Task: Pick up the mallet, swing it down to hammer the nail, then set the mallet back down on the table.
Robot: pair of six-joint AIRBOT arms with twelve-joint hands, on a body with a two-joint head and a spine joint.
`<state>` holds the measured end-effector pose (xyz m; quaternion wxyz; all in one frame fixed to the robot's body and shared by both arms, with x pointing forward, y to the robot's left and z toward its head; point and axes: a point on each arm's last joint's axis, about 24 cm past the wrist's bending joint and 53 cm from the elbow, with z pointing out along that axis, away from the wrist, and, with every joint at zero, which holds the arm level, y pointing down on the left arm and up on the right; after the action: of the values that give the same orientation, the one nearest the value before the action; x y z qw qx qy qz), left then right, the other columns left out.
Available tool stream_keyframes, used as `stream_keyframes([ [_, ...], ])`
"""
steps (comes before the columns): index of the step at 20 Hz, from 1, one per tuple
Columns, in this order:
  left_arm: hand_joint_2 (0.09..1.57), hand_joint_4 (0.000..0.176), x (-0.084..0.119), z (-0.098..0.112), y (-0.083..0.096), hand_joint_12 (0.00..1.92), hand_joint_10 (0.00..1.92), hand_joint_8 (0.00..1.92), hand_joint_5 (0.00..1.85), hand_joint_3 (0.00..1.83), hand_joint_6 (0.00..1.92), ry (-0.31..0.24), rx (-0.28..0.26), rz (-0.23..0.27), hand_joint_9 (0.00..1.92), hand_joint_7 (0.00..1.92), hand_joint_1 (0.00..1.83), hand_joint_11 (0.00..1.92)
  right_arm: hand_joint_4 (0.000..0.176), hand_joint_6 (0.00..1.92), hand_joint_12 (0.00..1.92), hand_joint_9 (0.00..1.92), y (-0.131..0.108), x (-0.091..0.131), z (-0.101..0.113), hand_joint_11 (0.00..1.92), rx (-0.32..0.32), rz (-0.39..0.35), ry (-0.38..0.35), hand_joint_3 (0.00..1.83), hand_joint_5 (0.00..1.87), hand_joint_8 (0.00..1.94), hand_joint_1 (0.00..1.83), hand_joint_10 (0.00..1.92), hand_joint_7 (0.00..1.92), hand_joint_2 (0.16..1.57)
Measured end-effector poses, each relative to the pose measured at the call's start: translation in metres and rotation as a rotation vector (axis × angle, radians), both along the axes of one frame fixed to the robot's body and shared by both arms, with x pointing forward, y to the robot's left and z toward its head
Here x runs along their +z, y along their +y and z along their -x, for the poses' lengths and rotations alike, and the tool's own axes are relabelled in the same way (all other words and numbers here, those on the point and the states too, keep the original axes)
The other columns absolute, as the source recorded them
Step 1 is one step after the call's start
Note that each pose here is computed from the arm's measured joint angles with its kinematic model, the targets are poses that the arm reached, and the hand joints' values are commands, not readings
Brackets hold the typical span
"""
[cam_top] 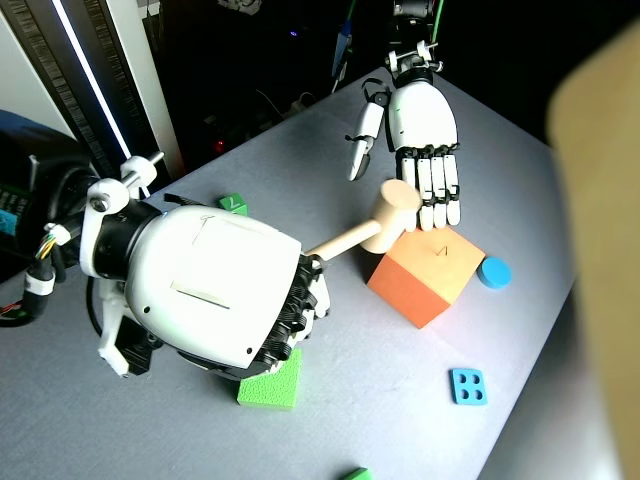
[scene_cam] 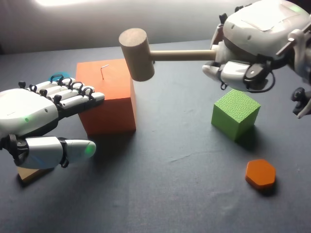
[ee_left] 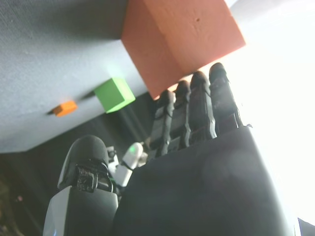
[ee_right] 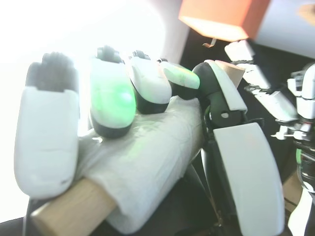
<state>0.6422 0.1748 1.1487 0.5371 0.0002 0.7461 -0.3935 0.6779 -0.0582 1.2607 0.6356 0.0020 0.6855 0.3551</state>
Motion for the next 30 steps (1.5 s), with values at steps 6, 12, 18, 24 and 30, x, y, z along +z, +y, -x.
stream_keyframes([
  [6,1.30,0.000,0.000,0.000,0.001,0.00,0.00,0.00,0.06,0.00,0.00,0.000,0.001,-0.002,0.05,0.08,0.00,0.00,0.000,1.92,1.92,1.75,0.018,0.017,-0.024,1.89,-0.016,-0.038,-0.042,0.02,1.35,1.94,0.61,1.92,1.64,1.57],
  [12,1.30,0.000,0.000,-0.001,0.001,0.00,0.00,0.00,0.07,0.00,0.00,0.000,0.001,-0.001,0.06,0.09,0.00,0.01,0.000,1.92,1.92,1.75,0.040,0.031,-0.034,1.89,-0.001,-0.038,-0.076,0.04,1.35,1.94,0.53,1.92,1.64,1.57],
  [18,1.30,0.000,0.000,0.000,0.001,0.00,0.00,0.00,0.06,0.00,0.00,0.000,0.001,-0.002,0.06,0.08,0.00,0.00,0.000,1.92,1.92,1.73,0.054,0.036,-0.039,1.87,0.008,-0.047,-0.088,0.02,1.33,1.94,0.55,1.92,1.62,1.57],
  [24,1.30,0.000,0.000,0.000,0.001,0.00,0.00,0.00,0.06,0.00,0.00,0.000,0.001,-0.002,0.06,0.09,0.00,0.00,0.000,1.92,1.92,1.72,0.055,-0.017,-0.055,1.86,-0.012,0.025,-0.029,0.02,1.31,1.94,0.56,1.92,1.61,1.57],
  [30,1.30,0.000,0.000,0.000,0.001,0.00,0.00,0.01,0.07,0.00,0.00,0.002,0.001,0.000,0.07,0.11,0.00,0.00,0.000,1.92,1.92,1.72,0.055,-0.047,-0.058,1.86,-0.016,0.072,0.004,0.01,1.32,1.94,0.59,1.92,1.61,1.57],
])
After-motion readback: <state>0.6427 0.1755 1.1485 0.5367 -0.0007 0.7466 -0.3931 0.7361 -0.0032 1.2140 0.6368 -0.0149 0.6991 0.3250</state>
